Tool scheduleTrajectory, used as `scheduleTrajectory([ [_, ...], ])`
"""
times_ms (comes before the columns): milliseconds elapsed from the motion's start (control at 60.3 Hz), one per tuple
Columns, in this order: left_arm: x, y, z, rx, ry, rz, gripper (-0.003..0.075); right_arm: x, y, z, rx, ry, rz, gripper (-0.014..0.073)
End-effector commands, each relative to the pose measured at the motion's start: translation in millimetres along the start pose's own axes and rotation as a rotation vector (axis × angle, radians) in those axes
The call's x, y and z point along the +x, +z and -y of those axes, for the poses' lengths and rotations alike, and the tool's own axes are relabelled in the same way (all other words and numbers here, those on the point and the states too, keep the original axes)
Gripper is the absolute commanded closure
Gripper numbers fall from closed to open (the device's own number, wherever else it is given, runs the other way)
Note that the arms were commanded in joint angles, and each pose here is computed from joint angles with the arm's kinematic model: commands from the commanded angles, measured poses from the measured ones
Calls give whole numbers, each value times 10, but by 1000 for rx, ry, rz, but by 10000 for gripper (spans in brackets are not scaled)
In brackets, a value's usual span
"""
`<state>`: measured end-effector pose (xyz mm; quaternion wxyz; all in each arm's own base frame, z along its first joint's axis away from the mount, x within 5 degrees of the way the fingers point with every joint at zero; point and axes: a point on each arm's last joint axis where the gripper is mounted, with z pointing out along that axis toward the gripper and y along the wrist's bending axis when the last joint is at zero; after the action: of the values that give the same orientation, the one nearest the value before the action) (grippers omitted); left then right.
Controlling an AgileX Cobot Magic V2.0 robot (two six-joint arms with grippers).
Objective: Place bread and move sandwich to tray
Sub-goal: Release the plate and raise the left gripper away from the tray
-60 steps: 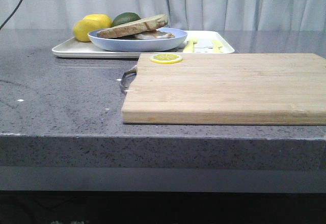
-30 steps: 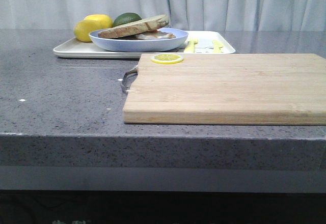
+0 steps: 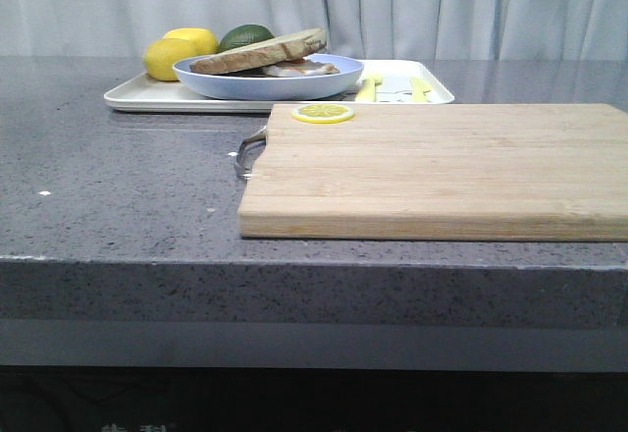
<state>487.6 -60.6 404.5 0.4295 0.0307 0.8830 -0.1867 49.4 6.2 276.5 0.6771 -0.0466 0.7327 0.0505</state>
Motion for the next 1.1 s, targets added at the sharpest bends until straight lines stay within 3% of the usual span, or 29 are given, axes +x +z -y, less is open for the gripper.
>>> scheduleTrajectory([
  [0, -130, -366, 189, -44, 44, 71, 739, -152, -15, 0, 4, -9, 94, 657],
  [166, 48, -237, 122, -207, 87, -65, 739, -147, -14, 0, 4, -9, 89, 657],
  [498, 561, -287, -122, -382, 118, -328, 739, -146, -14, 0, 4, -9, 87, 657],
  [863, 1119, -822, -66, -356, 148, -219, 739, -148, -14, 0, 4, -9, 90, 657],
  [1079, 1539, -1271, 33, -282, 130, -19, 739, -147, -14, 0, 4, -9, 89, 657],
])
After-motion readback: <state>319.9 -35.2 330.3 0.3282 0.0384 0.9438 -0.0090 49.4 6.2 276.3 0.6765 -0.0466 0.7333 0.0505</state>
